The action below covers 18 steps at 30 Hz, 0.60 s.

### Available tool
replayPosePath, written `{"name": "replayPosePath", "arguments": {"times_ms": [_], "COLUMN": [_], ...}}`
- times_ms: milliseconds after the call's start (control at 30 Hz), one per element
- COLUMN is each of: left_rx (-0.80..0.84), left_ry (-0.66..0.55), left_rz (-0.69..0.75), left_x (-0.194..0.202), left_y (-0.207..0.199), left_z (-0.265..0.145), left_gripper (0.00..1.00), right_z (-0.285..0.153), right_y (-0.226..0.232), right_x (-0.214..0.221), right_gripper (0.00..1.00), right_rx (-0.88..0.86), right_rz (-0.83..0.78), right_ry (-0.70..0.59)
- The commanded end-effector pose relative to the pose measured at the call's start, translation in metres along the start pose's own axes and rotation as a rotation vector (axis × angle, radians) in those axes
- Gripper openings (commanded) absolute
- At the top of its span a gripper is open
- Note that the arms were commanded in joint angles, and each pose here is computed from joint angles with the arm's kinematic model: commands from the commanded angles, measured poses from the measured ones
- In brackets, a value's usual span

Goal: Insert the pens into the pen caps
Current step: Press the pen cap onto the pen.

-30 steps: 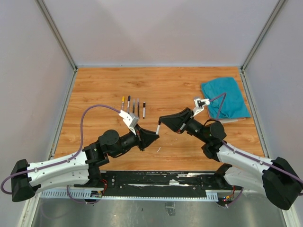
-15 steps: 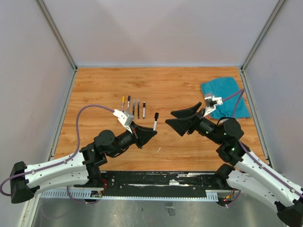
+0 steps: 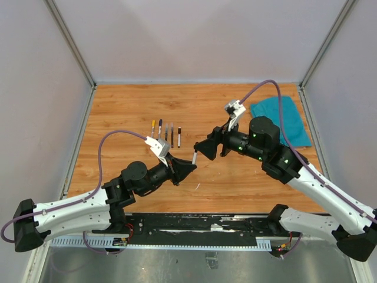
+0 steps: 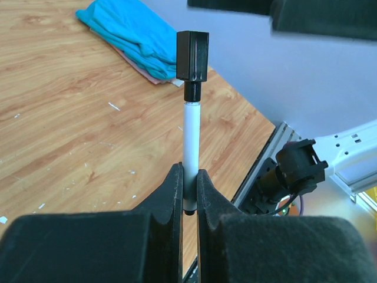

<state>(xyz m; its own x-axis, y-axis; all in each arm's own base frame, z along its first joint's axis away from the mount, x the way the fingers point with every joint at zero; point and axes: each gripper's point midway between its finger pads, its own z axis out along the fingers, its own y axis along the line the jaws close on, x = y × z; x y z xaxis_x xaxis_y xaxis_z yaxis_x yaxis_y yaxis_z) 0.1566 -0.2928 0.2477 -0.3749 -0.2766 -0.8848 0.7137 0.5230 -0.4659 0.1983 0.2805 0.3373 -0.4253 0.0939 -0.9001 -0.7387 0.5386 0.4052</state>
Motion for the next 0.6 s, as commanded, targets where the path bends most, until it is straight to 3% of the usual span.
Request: {"name": "replayPosePath", "arguments": {"times_ms": [0, 567], "left_rx": [0.033, 0.045], "left_ry": [-0.041, -0.036], "left_rz": [-0.001, -0.003], "left_x": [-0.018, -0.016], "left_y": [-0.012, -0.013], "left_z": [0.002, 0.001], "left_gripper": [0.00, 0.00], "right_z": [0.006, 0.025], "right_y": [0.012, 0.006], "right_x": [0.013, 0.022], "right_gripper": [0.73, 0.48], "right_rx": [-0.005, 0.016], "right_rz": [-0.040, 0.061], "right_ry": [0.066, 0.035]}}
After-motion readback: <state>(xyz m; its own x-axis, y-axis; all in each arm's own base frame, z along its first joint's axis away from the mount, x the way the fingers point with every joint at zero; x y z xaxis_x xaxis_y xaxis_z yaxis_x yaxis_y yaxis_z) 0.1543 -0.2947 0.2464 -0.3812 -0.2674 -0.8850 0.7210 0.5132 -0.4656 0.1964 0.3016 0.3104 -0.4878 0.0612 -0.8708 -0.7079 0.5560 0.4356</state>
